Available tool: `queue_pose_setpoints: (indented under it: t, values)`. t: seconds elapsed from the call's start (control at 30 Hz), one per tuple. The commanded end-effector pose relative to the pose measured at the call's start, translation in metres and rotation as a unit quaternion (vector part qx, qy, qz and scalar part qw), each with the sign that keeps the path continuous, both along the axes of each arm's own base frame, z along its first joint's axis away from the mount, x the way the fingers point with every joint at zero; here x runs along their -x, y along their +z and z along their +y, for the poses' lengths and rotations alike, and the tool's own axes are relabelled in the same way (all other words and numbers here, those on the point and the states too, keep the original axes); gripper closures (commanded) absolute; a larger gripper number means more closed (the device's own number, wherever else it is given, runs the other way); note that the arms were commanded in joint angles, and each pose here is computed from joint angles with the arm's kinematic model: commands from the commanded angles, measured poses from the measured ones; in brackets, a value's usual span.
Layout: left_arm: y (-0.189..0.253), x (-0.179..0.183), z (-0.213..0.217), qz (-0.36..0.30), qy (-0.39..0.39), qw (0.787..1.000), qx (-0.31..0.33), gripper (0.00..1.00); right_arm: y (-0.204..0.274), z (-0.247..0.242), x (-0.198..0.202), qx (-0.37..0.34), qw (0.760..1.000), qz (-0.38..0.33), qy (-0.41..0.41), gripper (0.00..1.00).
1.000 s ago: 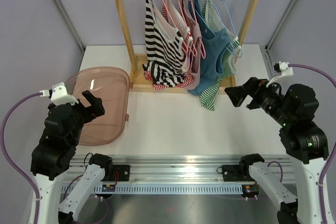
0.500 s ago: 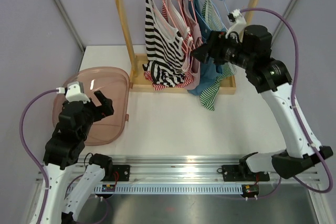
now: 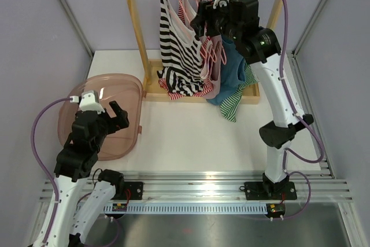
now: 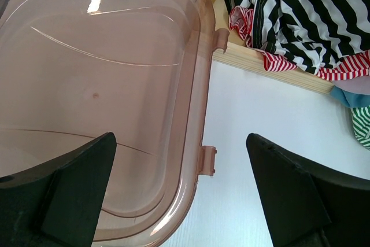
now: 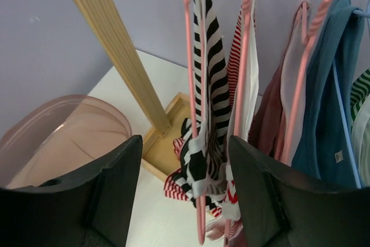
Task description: Remove the tank top from the hanger
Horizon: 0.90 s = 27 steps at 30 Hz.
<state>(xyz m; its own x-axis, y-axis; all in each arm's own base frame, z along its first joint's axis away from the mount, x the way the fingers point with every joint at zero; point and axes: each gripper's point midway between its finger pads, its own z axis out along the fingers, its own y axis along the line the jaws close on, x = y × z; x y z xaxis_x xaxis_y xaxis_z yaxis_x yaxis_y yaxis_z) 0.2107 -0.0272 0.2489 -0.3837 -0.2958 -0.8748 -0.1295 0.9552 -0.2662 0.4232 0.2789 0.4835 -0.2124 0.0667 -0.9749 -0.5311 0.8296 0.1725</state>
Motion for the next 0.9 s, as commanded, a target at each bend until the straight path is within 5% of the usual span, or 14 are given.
queue_pose_setpoints:
  t: [0.0,0.53,0.7,0.87]
  values:
    - [0.012,-0.008,-0.007,-0.024,-0.018,1.000,0.004,0.01,-0.006,-0.001,-0.018,0.042,0.999,-0.022,-0.023,0.33]
    - [0.006,-0.013,-0.011,-0.009,-0.028,1.000,-0.003,0.01,-0.028,0.039,-0.063,0.063,0.995,-0.076,0.006,0.49]
    - [0.005,-0.014,-0.013,-0.007,-0.034,0.999,-0.003,0.01,-0.024,0.047,-0.064,0.057,0.994,-0.089,0.010,0.73]
    - [0.004,-0.015,-0.017,-0.005,-0.044,0.999,-0.001,0.01,-0.014,0.051,-0.062,0.057,0.992,-0.110,0.005,0.70]
